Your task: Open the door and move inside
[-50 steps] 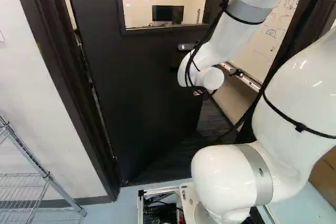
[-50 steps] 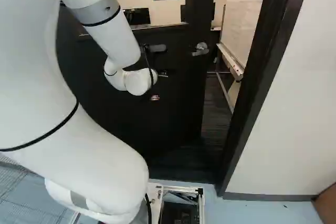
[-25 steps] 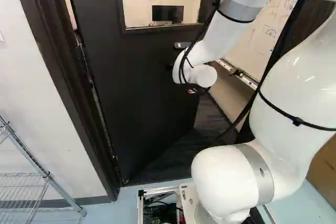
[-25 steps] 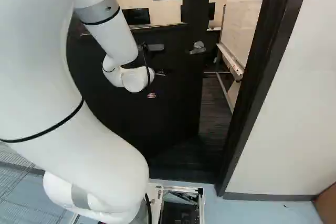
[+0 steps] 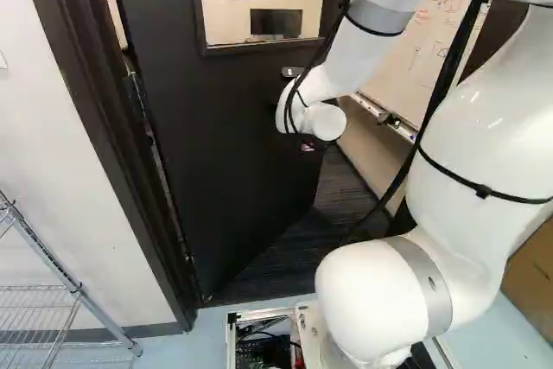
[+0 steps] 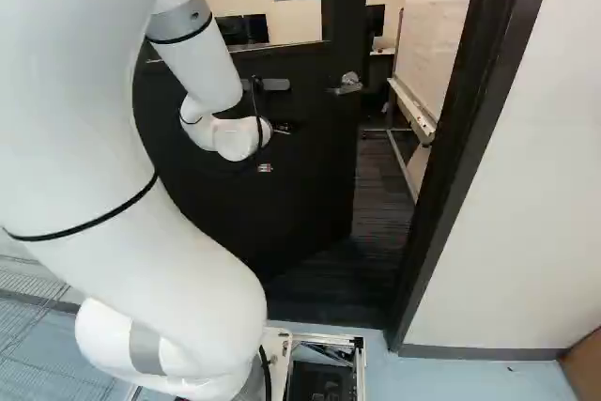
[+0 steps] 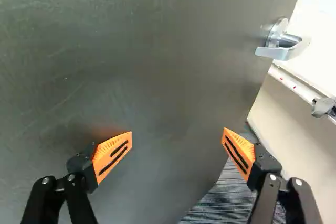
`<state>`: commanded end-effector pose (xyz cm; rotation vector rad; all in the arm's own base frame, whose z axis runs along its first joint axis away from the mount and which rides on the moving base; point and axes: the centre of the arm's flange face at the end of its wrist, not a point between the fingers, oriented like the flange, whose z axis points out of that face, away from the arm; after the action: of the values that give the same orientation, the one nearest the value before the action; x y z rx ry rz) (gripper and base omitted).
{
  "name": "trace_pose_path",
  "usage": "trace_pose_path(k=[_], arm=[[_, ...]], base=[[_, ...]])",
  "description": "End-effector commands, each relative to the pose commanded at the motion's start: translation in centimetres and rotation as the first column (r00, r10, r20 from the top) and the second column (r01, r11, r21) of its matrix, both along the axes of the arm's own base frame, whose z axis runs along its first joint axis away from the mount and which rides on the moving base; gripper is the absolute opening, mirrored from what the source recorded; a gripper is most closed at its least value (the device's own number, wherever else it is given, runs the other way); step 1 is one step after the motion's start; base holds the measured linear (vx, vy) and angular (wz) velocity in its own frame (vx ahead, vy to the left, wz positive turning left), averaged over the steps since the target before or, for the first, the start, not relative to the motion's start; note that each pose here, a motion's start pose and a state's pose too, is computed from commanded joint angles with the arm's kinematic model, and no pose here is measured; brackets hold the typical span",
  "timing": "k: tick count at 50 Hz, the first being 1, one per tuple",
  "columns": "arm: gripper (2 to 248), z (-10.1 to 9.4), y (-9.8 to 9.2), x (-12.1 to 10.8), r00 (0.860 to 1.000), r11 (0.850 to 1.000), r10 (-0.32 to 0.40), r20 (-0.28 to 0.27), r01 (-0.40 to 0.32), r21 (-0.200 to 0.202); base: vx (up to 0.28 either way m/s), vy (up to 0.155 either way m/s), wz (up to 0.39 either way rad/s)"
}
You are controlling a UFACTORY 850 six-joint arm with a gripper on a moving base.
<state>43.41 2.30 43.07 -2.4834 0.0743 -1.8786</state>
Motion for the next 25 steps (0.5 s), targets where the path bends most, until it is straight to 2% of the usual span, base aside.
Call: trace_pose_path(k=[25], arm=[[247,0.0,1.9,1.6,1.000,0.999,-0.027,-0.003,0.027,0.045]], base=[[0.000,0.000,0.000]])
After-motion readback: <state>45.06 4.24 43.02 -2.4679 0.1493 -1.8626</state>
